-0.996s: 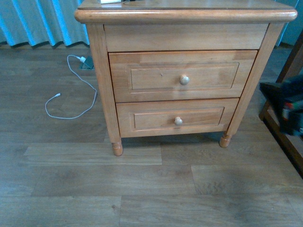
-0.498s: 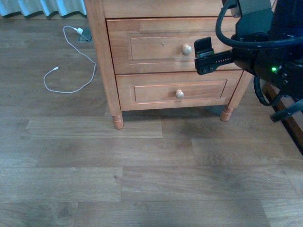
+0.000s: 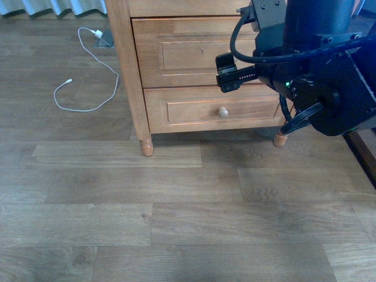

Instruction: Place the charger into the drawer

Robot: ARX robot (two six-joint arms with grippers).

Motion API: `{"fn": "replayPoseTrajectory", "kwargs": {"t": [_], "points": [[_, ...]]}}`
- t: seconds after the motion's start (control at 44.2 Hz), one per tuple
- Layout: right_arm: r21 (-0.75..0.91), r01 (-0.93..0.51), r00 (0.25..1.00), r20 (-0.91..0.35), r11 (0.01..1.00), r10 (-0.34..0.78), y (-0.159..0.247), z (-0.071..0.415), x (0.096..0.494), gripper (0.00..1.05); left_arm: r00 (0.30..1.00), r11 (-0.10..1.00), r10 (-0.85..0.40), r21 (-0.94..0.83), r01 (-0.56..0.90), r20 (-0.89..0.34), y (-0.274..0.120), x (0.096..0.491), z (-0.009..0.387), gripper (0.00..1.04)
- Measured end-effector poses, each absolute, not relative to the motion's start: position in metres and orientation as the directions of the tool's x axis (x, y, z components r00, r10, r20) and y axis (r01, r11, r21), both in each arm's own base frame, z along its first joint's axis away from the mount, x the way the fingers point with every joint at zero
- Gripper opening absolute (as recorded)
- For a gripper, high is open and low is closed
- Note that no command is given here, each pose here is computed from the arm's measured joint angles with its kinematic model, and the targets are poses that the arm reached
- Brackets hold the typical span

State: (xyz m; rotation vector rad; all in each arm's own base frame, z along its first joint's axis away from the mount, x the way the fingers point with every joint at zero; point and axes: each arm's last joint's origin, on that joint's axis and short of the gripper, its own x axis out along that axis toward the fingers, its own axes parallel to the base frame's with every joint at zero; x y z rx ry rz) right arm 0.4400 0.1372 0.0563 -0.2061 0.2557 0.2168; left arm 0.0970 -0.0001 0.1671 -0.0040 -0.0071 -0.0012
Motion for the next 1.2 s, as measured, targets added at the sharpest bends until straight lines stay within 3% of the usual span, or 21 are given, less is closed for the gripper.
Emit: {"fn": "replayPoseTrajectory", "kwargs": {"t": [0.408,0.815,1.2], "points": [[-0.177,-0.264,0.942,-0.258,0.948,0.214,0.160,0.045,0.461,0.96,1.000,1.000,-0.001,-0.004,0.001,0.007,0.000,0.097,0.167,0.99],[-0.174,-0.218,0.953,-0.251,0.960,0.171,0.162,0.036,0.476,0.95,1.000,1.000,-0.001,-0.004,0.001,0.007,0.000,0.097,0.167,0.99],[-0.153,-0.206,0.957,-0.236,0.966,0.167,0.155,0.038,0.478,0.38,1.000,1.000,-0.001,-0.004,0.001,0.007,0.000,0.097,0.167,0.99]]}}
